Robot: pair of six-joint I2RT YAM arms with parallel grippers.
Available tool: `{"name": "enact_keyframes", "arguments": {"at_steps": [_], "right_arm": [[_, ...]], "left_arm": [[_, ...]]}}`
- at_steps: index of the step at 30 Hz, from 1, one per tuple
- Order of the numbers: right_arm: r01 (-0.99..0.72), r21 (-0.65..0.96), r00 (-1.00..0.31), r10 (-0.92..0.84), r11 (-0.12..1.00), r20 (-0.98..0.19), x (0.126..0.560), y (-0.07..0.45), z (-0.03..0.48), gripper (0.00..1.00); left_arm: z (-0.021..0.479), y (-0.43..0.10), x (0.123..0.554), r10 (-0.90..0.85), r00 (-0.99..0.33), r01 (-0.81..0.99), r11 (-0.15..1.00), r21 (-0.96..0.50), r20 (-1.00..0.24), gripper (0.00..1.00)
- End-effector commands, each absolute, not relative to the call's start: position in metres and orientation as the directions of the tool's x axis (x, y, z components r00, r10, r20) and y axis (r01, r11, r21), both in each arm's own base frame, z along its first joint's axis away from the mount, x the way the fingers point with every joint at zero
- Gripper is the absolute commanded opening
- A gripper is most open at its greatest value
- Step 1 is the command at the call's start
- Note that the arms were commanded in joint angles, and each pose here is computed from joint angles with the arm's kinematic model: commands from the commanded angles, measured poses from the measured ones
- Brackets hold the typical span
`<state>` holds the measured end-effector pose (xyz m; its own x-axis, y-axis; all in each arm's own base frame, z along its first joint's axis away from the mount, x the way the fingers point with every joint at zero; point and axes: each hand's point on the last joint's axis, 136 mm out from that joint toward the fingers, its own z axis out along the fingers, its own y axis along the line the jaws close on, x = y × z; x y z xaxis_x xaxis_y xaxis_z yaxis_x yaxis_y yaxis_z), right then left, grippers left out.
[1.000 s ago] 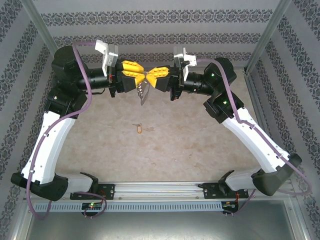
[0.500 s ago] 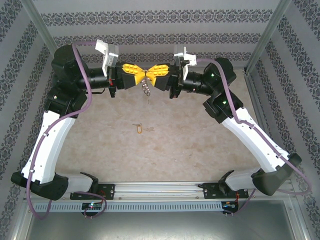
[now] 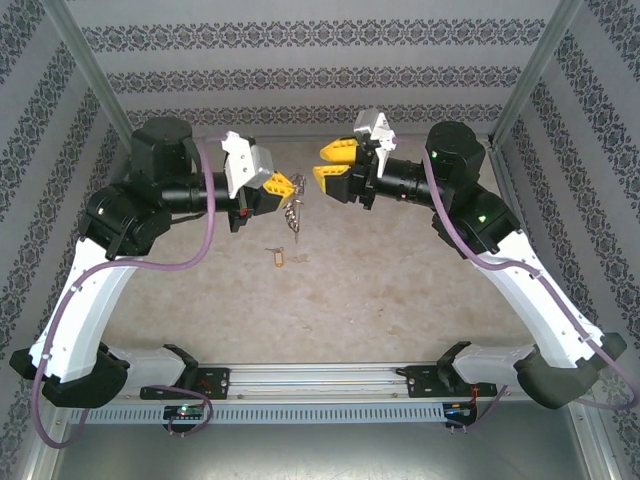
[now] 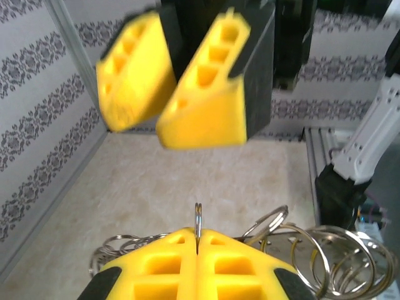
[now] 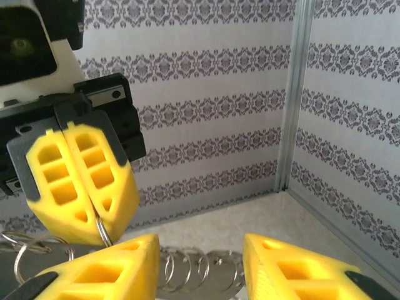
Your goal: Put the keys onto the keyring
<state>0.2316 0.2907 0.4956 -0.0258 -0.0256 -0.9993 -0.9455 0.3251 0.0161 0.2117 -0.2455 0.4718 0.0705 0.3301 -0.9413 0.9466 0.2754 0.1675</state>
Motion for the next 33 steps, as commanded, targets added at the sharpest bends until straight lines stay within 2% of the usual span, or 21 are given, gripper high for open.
{"name": "enact_keyframes", "arguments": {"at_steps": [1, 11, 21, 30, 33], "right_arm": [[-0.952, -0.025, -0.008, -0.106, 0.306, -0.994, 0.221, 0.285, 0.491, 0.40], [-0.976, -0.039, -0.013, -0.242, 0.212, -0.970, 0.200, 0.304, 0.459, 0.40], [-0.989, -0.030, -0.007, -0.246, 0.147, -0.969, 0.194, 0.320, 0.453, 0.39], [-0.990, -0.049, 0.013, -0.263, 0.129, -0.965, 0.194, 0.324, 0.450, 0.20], [-0.991, -0.053, 0.019, -0.266, 0.121, -0.964, 0.192, 0.324, 0.449, 0.08]], "left_arm": [[0.465, -0.236, 0.204, 0.412, 0.139, 0.928, 0.264, 0.264, -0.901, 0.00], [0.455, -0.246, 0.195, 0.470, 0.153, 0.941, 0.200, 0.274, -0.869, 0.00], [0.453, -0.251, 0.193, 0.484, 0.143, 0.948, 0.183, 0.259, -0.863, 0.00], [0.458, -0.253, 0.192, 0.470, 0.144, 0.951, 0.178, 0.253, -0.871, 0.00], [0.460, -0.254, 0.192, 0.460, 0.145, 0.952, 0.176, 0.249, -0.876, 0.00]]}}
